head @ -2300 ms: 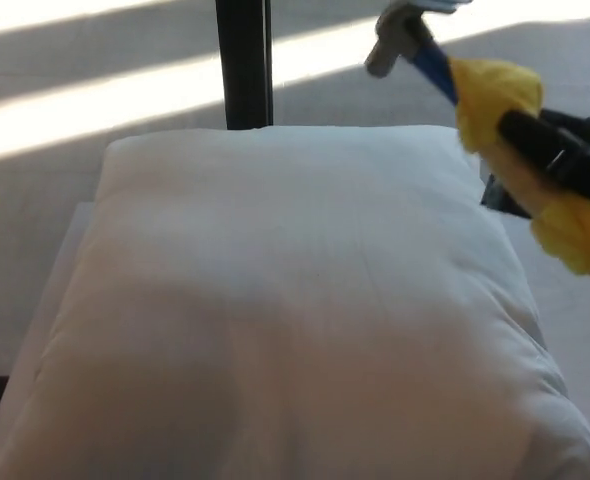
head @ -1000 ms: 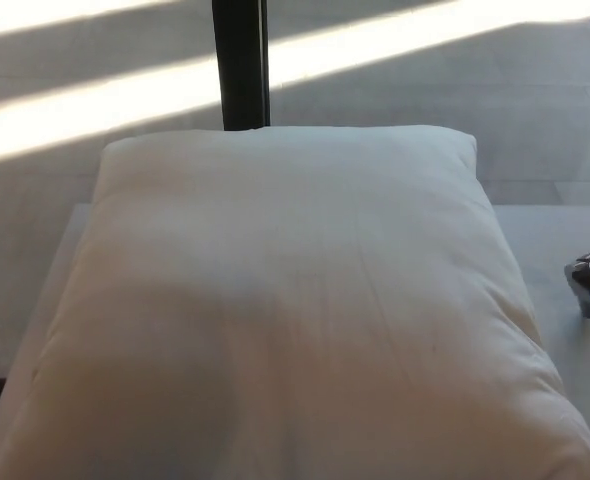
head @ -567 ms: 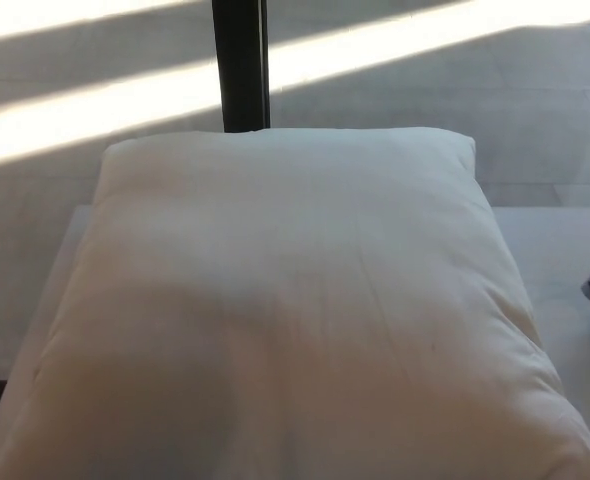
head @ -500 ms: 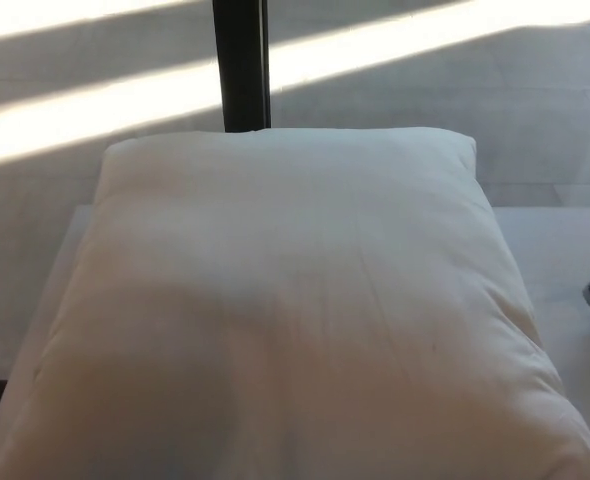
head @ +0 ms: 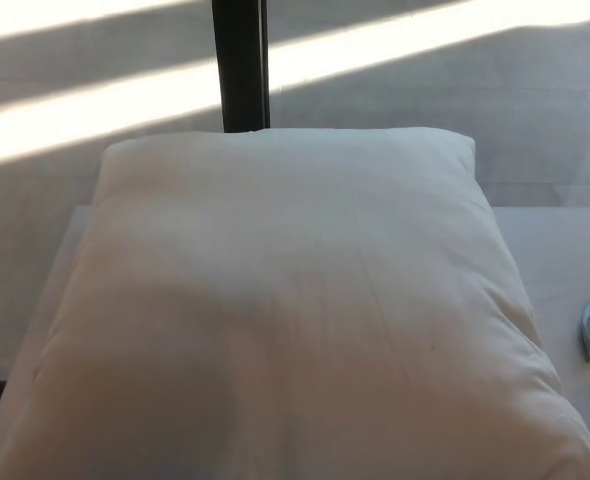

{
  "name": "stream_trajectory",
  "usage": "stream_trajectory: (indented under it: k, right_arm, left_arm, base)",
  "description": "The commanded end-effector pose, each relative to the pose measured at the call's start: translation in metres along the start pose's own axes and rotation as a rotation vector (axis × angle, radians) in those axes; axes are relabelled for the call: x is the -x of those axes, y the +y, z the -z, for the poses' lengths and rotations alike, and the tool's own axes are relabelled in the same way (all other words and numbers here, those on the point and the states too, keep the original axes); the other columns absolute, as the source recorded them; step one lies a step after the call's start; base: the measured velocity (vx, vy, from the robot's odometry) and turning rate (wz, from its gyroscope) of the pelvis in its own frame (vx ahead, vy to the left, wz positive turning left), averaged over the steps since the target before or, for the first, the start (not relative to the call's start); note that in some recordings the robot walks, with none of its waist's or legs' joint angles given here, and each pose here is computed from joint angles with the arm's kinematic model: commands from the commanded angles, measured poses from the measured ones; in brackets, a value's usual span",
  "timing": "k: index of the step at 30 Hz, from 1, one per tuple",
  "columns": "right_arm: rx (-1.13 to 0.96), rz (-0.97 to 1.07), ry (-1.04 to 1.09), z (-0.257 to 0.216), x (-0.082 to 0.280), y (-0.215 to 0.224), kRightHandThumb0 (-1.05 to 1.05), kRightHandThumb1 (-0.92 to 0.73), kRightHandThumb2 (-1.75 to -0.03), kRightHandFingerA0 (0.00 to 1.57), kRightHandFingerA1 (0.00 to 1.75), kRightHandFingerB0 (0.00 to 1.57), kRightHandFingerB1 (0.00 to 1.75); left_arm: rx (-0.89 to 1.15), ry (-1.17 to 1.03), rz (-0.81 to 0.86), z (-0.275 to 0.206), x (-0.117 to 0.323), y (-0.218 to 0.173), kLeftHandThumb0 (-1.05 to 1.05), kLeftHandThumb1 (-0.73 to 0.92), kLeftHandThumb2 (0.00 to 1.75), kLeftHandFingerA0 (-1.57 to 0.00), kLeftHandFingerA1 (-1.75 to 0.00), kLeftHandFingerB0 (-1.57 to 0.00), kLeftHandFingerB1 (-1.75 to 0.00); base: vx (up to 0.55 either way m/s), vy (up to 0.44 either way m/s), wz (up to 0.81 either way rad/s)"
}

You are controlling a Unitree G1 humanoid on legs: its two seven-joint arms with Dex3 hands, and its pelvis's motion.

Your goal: A hammer is kept on the right hand side and a pillow is kept on the left hand side on the desk infront of the robot and the robot uses its right hand to pick up the hammer and makes a downward swinging motion to hit the pillow

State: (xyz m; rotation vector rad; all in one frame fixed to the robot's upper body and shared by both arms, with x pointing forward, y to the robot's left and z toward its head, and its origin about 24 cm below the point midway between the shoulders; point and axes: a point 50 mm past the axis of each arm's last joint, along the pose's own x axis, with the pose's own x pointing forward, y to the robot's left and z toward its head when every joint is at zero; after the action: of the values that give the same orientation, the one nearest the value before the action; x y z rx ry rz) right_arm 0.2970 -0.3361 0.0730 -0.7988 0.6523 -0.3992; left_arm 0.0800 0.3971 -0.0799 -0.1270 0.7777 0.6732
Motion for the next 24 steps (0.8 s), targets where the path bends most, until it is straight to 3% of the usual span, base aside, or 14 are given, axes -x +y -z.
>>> stream_trajectory:
  k: [1,5,6,7,11,12,13,15,16,17,18,24]
  right_arm:
    - [0.513,-0.099,-0.359,0.001,0.012,-0.006,-0.92,-0.60,-0.89,0.00,0.04,0.13,0.10]
    - [0.534,-0.111,-0.350,0.001,0.012,-0.008,-0.97,-0.63,-0.94,0.00,0.04,0.12,0.04]
    - [0.529,-0.109,-0.352,0.001,0.012,-0.009,-0.88,-0.57,-0.89,0.00,0.02,0.03,0.10]
    - [0.523,-0.113,-0.352,0.000,0.012,-0.011,-0.94,-0.61,-0.98,0.00,0.12,0.04,0.06]
    - [0.481,-0.125,-0.360,-0.002,0.014,-0.018,-1.00,-0.64,-1.03,0.00,0.11,0.05,0.02]
    - [0.479,-0.124,-0.361,-0.002,0.015,-0.019,-0.98,-0.63,-1.02,0.00,0.11,0.03,0.04]
    - [0.460,-0.115,-0.362,-0.002,0.015,-0.023,-0.90,-0.58,-0.89,0.00,0.00,0.00,0.08]
    - [0.412,-0.103,-0.356,-0.001,0.015,-0.032,-0.89,-0.57,-0.88,0.00,0.00,0.00,0.09]
    - [0.374,-0.091,-0.358,-0.001,0.015,-0.036,-0.99,-0.65,-1.02,0.00,0.11,0.04,0.02]
    - [0.357,-0.077,-0.353,0.001,0.016,-0.042,-0.92,-0.60,-0.92,0.00,0.00,0.02,0.08]
    - [0.294,-0.048,-0.338,0.007,0.016,-0.057,-1.02,-0.72,-1.09,0.00,0.11,0.00,0.02]
    - [-0.063,0.050,-0.301,0.041,0.022,-0.101,-1.00,-0.77,-1.17,0.00,0.15,0.00,0.06]
  left_arm:
    - [0.009,-0.024,-0.034,-0.007,0.002,0.011,-0.61,0.63,0.59,-0.74,-0.61,-0.74,-0.60]
    - [-0.008,-0.028,-0.023,-0.007,0.002,0.011,-0.62,0.64,0.59,-0.72,-0.63,-0.72,-0.61]
    - [0.003,-0.023,-0.024,-0.006,0.003,0.012,-0.61,0.64,0.59,-0.72,-0.61,-0.71,-0.59]
    - [-0.003,-0.023,-0.027,-0.006,0.003,0.012,-0.62,0.63,0.59,-0.73,-0.60,-0.74,-0.59]
    - [-0.011,-0.021,-0.033,-0.006,0.002,0.012,-0.61,0.65,0.59,-0.72,-0.60,-0.71,-0.57]
    - [-0.011,-0.022,-0.034,-0.006,0.002,0.011,-0.61,0.64,0.59,-0.74,-0.62,-0.72,-0.58]
    - [-0.027,-0.022,-0.035,-0.006,0.002,0.011,-0.64,0.66,0.61,-0.72,-0.57,-0.69,-0.54]
    - [-0.017,-0.019,-0.024,-0.006,0.003,0.012,-0.61,0.65,0.60,-0.69,-0.59,-0.68,-0.56]
    - [-0.019,-0.022,-0.024,-0.006,0.003,0.012,-0.63,0.64,0.60,-0.70,-0.59,-0.70,-0.57]
    - [-0.002,-0.025,-0.030,-0.006,0.002,0.012,-0.61,0.64,0.59,-0.71,-0.60,-0.70,-0.58]
    - [0.004,-0.034,-0.026,-0.007,0.002,0.011,-0.61,0.63,0.59,-0.69,-0.62,-0.66,-0.57]
    - [-0.012,-0.037,-0.032,-0.012,0.000,0.010,-0.61,0.64,0.59,-0.69,-0.60,-0.69,-0.59]
  base:
    - [0.00,0.000,0.00]
    - [0.00,0.000,0.00]
    - [0.00,0.000,0.00]
    - [0.00,0.000,0.00]
    - [0.00,0.000,0.00]
    - [0.00,0.000,0.00]
    - [0.00,0.000,0.00]
    - [0.00,0.000,0.00]
    - [0.00,0.000,0.00]
    - [0.00,0.000,0.00]
    - [0.00,0.000,0.00]
    - [0.00,0.000,0.00]
